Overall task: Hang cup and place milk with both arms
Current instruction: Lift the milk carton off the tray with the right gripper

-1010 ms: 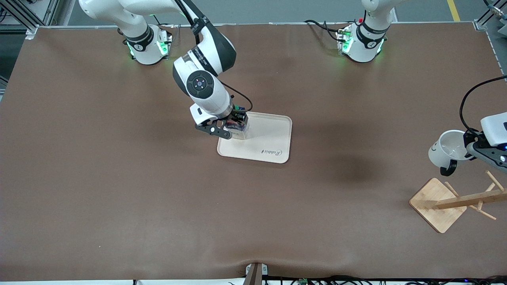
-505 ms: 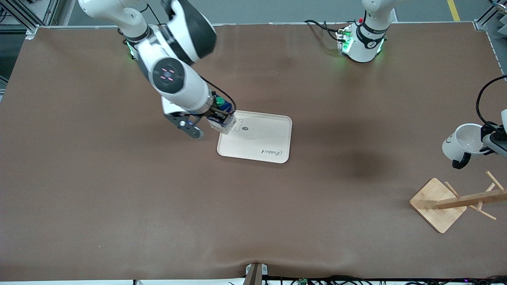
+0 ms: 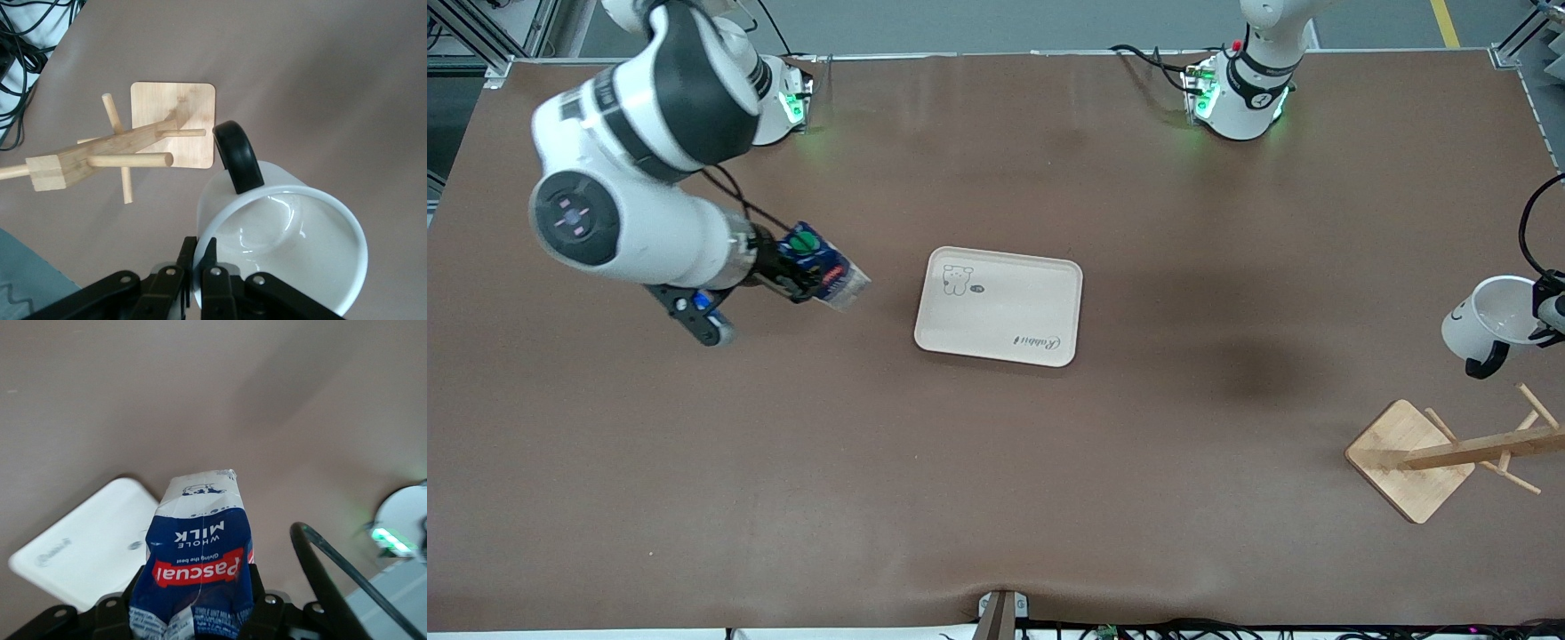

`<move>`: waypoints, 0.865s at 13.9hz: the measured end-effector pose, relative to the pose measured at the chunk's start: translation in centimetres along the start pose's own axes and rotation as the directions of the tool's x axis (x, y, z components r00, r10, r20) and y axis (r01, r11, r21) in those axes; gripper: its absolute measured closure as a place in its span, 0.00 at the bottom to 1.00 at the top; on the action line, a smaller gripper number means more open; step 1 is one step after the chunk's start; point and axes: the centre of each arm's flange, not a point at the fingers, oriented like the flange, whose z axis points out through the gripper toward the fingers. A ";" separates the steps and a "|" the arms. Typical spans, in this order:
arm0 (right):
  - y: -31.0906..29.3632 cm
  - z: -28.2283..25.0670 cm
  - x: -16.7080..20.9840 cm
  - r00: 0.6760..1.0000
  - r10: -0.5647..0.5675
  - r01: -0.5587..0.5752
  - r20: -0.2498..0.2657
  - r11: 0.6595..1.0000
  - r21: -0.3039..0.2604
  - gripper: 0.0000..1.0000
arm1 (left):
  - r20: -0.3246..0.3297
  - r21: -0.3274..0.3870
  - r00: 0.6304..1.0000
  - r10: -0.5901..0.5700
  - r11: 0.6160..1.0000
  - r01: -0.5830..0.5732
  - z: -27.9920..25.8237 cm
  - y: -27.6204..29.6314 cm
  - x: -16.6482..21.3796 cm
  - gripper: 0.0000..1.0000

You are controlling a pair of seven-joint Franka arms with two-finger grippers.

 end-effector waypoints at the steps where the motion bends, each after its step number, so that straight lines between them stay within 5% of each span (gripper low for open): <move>1: 1.5 -0.2 2.1 0.999 -0.042 0.042 0.012 0.999 -0.007 0.41 | -0.005 0.006 1.000 0.009 1.000 -0.009 0.1 -0.3 -0.2 0.93; 4: 5.6 0.0 8.0 0.988 -0.155 0.155 0.026 0.988 0.004 0.41 | -0.025 0.035 0.999 0.033 0.999 -0.032 0.4 -1.5 -0.9 0.93; 7: 8.7 1.8 11.6 0.963 -0.267 0.268 -0.041 0.963 0.030 0.41 | -0.035 0.044 0.999 0.031 0.999 -0.030 1.0 -2.3 -1.5 0.93; 12: 16.9 6.4 17.2 0.901 -0.431 0.434 -0.052 0.900 0.046 0.41 | -0.057 0.068 0.998 0.032 0.997 -0.028 1.4 -2.9 -1.2 0.93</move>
